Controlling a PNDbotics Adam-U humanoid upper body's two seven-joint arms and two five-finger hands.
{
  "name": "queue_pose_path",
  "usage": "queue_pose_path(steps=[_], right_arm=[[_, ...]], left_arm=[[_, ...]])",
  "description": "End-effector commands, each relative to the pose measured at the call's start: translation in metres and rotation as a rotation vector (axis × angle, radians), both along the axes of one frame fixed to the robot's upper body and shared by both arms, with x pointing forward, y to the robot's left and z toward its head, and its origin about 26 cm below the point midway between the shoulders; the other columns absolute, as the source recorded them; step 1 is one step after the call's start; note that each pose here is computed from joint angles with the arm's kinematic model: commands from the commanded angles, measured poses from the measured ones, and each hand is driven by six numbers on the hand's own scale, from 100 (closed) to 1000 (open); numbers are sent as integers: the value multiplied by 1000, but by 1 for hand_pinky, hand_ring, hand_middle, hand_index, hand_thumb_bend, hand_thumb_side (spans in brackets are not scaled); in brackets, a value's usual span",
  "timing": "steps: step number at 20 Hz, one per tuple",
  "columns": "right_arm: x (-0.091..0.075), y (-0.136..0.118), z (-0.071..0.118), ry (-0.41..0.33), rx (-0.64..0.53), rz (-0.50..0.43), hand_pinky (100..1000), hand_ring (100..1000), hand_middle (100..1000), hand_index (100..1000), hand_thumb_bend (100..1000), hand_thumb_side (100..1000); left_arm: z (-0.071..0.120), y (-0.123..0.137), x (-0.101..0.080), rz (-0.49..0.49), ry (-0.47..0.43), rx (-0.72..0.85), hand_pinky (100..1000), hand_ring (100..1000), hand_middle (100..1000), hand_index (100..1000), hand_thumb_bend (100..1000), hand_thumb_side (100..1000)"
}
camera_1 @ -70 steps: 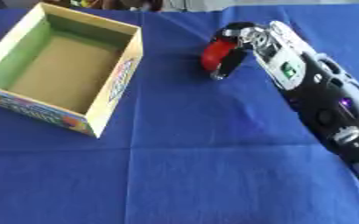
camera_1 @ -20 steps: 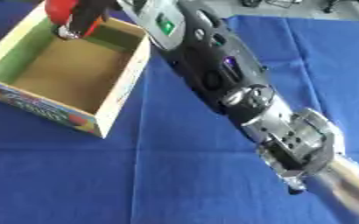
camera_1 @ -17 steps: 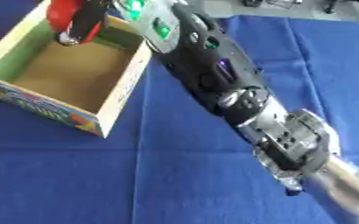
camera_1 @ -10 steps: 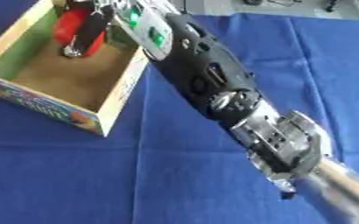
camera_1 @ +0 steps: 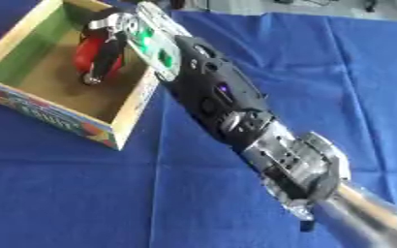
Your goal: Pick up objects on the table and place them in the box.
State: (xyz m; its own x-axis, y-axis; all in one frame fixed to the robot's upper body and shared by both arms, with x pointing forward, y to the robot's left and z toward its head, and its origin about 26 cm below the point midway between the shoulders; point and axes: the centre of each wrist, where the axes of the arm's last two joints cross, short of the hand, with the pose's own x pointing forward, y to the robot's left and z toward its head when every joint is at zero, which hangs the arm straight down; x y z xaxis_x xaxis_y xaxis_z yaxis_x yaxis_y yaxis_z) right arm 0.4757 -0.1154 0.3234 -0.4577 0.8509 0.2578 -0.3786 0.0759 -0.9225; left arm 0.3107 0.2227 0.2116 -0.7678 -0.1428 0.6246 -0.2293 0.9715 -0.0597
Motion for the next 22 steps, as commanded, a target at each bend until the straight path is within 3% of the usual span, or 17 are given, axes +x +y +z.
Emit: queue_pose_path(steps=[1,2,3,7,10,17,20,22], right_arm=[[-2,0,16,-12,-8,42,594,692,725,826,100,329],[-2,-1,16,-9,-14,51,617,716,741,845,108,403],[-2,-1,17,-9,-19,60,653,751,759,869,269,505],[-6,0,24,-34,-26,99,802,858,814,946,637,661],[-11,-1,33,-83,-27,119,869,897,852,967,681,687],[-36,-13,73,-304,64,170,869,871,840,958,646,749],[-51,-34,98,-425,130,185,853,849,830,948,477,832],[-61,-50,110,-498,170,190,820,819,805,926,212,827]], left_arm=[[7,-1,-3,-10,-29,5,581,893,834,656,100,903],[7,-1,-3,-9,-28,4,581,893,834,656,100,903],[7,-1,-3,-9,-27,4,581,894,834,656,100,903],[6,-1,-3,-9,-23,4,582,894,834,656,100,902],[5,0,-3,-8,-20,5,582,894,834,655,100,903],[2,2,-4,4,-8,2,581,894,834,655,100,902],[0,4,-4,14,1,0,581,893,833,655,100,902],[-1,5,-4,22,4,-2,581,893,832,655,100,901]])
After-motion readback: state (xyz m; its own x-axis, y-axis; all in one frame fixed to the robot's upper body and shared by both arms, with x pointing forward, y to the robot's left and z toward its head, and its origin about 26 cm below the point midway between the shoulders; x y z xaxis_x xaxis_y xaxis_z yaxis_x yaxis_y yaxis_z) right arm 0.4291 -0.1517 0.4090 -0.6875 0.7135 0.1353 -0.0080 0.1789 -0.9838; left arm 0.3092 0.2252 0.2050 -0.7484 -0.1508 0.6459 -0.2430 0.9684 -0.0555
